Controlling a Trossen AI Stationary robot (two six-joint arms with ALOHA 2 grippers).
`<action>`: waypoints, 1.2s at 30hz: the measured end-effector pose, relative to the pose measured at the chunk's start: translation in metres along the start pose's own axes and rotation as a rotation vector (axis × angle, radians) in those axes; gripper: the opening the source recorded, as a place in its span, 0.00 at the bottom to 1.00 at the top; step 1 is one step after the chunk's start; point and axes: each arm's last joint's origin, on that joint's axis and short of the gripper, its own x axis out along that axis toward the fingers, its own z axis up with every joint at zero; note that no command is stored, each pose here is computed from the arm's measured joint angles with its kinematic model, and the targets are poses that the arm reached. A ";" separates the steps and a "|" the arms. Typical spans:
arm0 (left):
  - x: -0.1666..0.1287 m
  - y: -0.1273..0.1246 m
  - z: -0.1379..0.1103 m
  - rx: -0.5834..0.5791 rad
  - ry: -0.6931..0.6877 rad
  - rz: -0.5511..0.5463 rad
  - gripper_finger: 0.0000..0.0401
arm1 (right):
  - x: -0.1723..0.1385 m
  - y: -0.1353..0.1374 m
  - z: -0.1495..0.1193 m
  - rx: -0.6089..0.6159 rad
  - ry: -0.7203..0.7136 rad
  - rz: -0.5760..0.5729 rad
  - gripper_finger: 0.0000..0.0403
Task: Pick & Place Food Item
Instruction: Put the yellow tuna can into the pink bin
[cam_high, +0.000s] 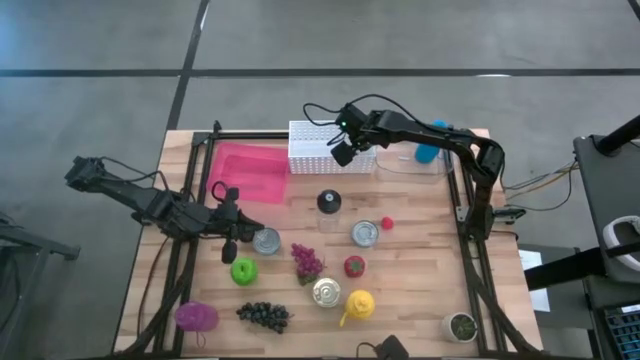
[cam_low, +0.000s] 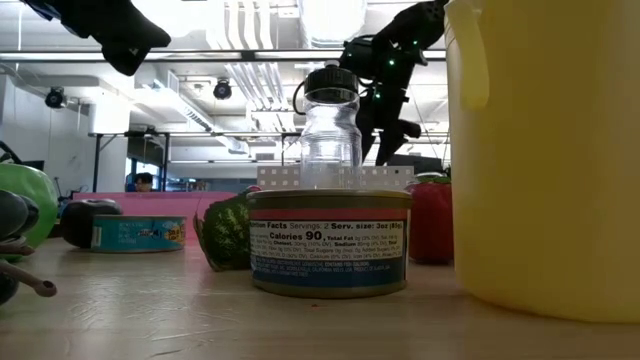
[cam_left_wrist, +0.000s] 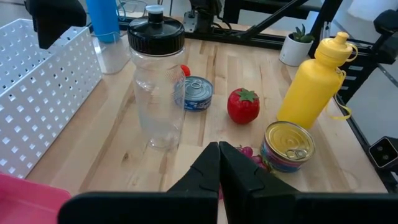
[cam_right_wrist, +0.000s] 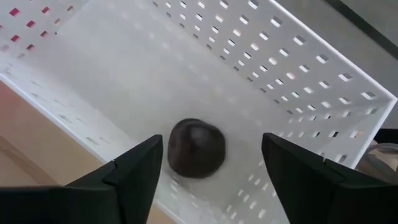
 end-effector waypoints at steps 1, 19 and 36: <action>0.000 0.000 0.000 0.000 0.000 0.000 0.01 | 0.000 0.000 0.000 0.000 0.000 0.000 0.70; 0.000 0.000 0.000 0.001 0.001 0.001 0.01 | -0.069 0.007 -0.004 -0.024 -0.149 0.023 0.82; 0.000 0.000 0.000 0.007 0.001 0.000 0.01 | -0.189 0.097 -0.084 -0.213 -0.441 0.141 0.73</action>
